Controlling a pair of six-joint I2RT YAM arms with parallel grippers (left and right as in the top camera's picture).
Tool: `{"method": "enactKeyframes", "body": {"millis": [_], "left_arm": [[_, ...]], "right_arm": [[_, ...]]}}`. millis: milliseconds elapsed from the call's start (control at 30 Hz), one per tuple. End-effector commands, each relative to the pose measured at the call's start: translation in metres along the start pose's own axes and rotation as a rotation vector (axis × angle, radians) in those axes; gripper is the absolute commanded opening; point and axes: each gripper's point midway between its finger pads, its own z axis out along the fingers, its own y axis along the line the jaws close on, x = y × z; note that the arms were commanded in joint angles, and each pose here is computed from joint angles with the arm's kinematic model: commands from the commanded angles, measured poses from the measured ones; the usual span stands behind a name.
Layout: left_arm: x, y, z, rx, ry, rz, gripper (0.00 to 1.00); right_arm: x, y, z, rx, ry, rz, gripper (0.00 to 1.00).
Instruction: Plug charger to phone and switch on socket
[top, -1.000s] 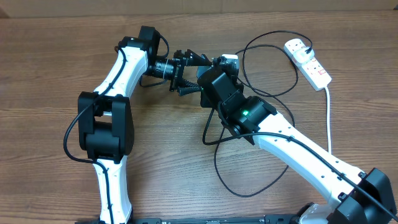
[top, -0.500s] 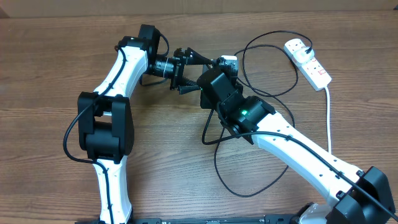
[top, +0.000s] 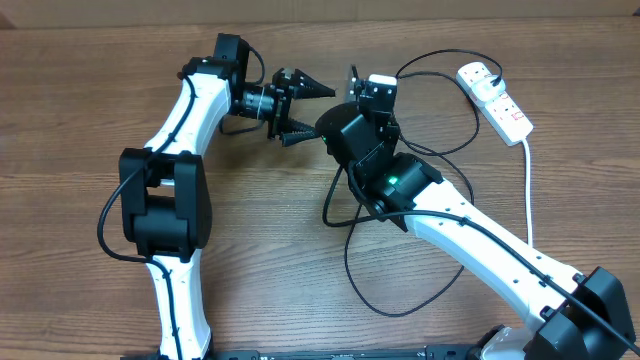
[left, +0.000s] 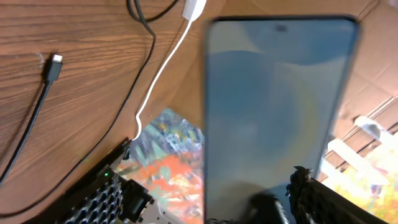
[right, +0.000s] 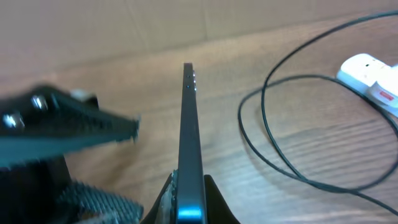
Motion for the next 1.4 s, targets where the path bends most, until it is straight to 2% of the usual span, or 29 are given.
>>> {"method": "enactKeyframes", "body": {"millis": [0,67,167,267,300,533,667,800,1167,1367], "left_arm": [[-0.001,-0.006,-0.003,0.003,-0.010,-0.072,0.79],[-0.003,-0.007,-0.003,0.006,-0.013,-0.098,0.77],[-0.010,-0.014,-0.004,0.020,-0.027,-0.038,0.77],[-0.017,-0.023,-0.006,0.039,-0.045,0.015,0.77],[-0.020,-0.026,-0.006,0.046,-0.051,0.015,0.77],[-0.022,-0.029,-0.005,0.051,-0.056,0.004,0.77],[-0.022,-0.029,-0.005,0.051,-0.056,-0.003,0.76],[-0.022,-0.030,-0.005,0.053,-0.052,-0.023,0.71],[-0.021,-0.030,-0.005,0.060,-0.043,-0.139,0.69],[-0.016,-0.033,-0.005,0.075,-0.015,-0.165,0.64]], "right_arm": [[-0.024,-0.001,-0.005,0.016,-0.079,0.182,0.04],[-0.023,-0.002,-0.005,0.015,-0.076,0.264,0.04],[-0.021,-0.003,-0.005,0.019,-0.070,0.366,0.04],[-0.017,-0.003,-0.005,0.010,-0.051,0.542,0.04],[-0.014,0.001,-0.004,-0.010,-0.027,0.646,0.04],[-0.012,0.004,-0.004,-0.022,-0.009,0.945,0.04],[-0.006,0.014,-0.005,-0.053,0.056,1.141,0.04],[-0.007,0.020,-0.005,-0.077,0.079,1.227,0.04],[-0.003,0.027,-0.006,-0.078,0.141,1.495,0.04],[-0.003,0.027,-0.006,-0.079,0.141,1.507,0.04]]}}
